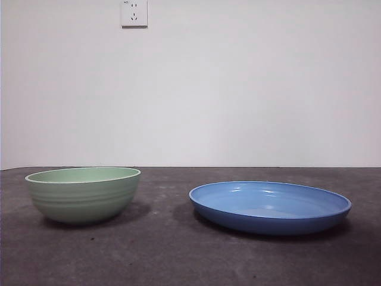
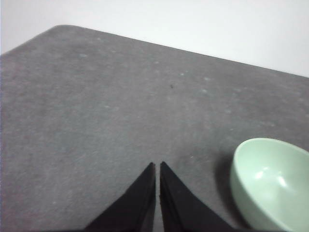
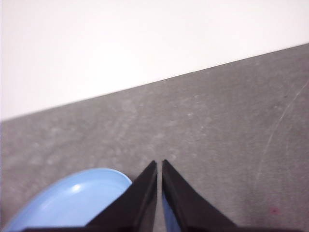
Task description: Place the green bowl on the blue plate
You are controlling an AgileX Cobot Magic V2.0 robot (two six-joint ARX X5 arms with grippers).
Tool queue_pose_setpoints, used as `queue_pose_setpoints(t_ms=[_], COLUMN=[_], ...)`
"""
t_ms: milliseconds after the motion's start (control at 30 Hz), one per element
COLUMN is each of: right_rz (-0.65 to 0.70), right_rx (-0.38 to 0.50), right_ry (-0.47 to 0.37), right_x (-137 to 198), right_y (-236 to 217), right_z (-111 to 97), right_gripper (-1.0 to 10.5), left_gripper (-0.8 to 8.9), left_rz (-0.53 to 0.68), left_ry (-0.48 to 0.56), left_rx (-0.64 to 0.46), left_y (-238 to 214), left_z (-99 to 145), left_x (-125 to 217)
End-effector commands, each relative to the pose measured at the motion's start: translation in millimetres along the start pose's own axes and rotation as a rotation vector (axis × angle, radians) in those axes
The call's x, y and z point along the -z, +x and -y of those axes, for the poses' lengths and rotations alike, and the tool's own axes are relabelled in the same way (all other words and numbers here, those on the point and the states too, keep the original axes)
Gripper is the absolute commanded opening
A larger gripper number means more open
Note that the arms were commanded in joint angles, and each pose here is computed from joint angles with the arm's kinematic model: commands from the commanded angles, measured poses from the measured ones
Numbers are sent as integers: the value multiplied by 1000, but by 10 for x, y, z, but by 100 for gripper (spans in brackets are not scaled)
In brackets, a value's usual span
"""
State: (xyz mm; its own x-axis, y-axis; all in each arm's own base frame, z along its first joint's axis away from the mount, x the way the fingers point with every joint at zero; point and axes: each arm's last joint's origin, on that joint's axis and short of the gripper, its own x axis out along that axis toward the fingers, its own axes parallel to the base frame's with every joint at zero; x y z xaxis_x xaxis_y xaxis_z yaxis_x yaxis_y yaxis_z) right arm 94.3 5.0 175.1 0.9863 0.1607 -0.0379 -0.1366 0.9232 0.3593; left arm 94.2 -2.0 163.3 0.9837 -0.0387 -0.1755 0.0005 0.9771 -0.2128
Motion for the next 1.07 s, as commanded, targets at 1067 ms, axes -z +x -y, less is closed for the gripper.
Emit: queue_pose_setpoints(t_ms=[1067], right_rz=[-580], right_rx=[-541], right_ry=[-92], right_x=[-1714], right_y=[317], right_z=[-973], right_gripper=[13], left_gripper=[32], left_rz=[-383], left_ry=[93], left_rx=[662], left_y=[169], left_z=[927], left_x=[-2013])
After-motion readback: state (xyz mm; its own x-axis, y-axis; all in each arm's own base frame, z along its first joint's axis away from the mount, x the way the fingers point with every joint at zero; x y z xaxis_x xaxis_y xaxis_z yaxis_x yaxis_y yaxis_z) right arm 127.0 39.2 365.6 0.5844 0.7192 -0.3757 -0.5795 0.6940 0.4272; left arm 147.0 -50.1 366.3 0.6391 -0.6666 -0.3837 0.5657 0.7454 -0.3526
